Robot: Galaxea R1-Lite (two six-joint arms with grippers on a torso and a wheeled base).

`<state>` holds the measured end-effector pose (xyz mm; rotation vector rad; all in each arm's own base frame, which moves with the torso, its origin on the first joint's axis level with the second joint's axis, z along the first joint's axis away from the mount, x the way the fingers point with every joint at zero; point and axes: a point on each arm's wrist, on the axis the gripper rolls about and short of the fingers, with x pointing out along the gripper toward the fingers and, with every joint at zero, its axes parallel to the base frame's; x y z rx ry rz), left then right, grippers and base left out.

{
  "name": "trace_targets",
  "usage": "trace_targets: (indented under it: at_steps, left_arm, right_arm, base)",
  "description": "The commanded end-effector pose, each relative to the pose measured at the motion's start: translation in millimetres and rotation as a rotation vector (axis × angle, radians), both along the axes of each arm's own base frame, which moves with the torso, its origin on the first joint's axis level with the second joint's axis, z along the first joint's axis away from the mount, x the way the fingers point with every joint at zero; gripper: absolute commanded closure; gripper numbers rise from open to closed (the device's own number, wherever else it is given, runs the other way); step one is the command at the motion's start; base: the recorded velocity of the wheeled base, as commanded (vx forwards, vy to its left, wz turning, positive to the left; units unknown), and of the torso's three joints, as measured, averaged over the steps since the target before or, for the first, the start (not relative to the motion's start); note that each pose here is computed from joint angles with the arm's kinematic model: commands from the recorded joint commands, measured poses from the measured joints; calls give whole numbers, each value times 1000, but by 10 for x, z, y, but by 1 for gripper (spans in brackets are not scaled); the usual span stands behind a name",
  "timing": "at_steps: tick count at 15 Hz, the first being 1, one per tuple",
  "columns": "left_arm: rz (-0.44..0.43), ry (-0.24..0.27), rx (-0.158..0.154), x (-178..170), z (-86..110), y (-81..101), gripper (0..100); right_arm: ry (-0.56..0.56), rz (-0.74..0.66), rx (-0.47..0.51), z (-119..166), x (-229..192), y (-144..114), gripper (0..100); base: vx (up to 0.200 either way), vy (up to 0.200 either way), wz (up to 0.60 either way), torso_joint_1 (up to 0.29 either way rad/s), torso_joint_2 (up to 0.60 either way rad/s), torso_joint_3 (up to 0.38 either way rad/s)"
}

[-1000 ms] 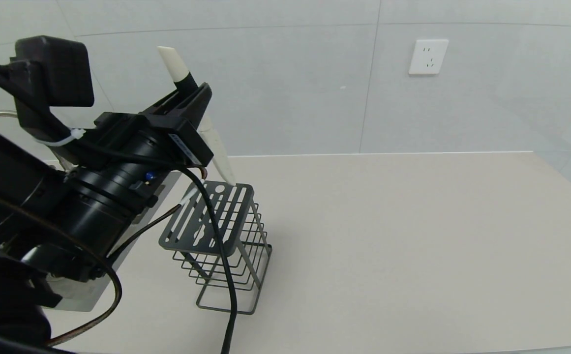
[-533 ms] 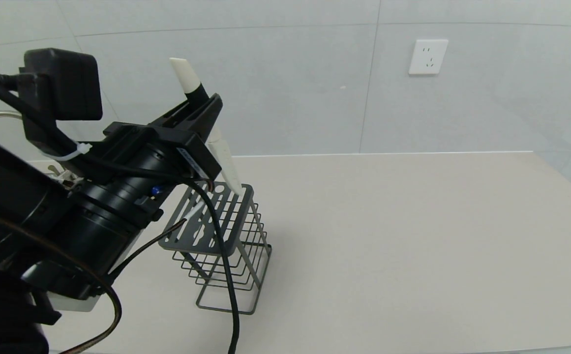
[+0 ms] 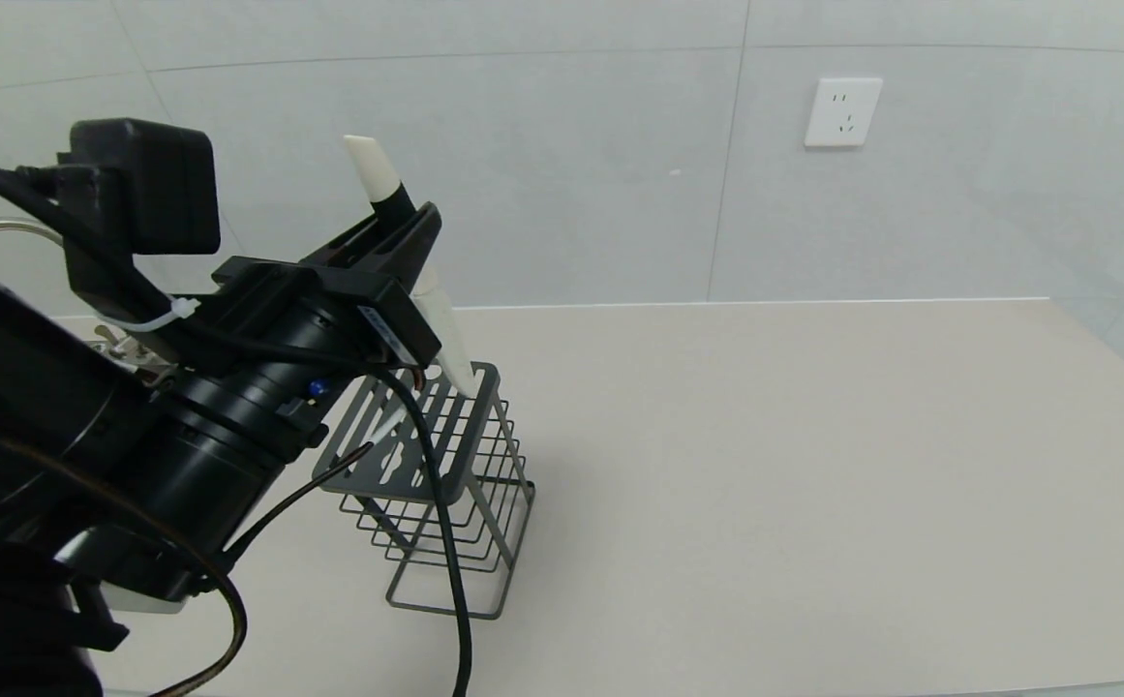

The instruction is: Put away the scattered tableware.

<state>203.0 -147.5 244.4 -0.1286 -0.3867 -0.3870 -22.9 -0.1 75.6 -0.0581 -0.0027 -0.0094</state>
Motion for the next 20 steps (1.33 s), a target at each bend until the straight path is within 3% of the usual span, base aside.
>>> trace_targets:
  at_steps: [1,6,14,20]
  left_arm:
    - [-1,9,6,25,-28,-15,100]
    - [13,28,13,93,-79,-26,100]
    - [19,0,-6,98,5,-10,100]
    - [29,6,-1,134,-12,-2,100]
  right_arm:
    - [1,0,0,1,1,0,100]
    - [1,0,0,1,1,0,100]
    - [1,0,0,1,1,0,100]
    - [1,0,1,1,1,0,100]
  base:
    - [0,0,0,0,0,0]
    - [0,0,0,0,0,0]
    - [0,0,0,0,0,0]
    - [0,0,0,0,0,0]
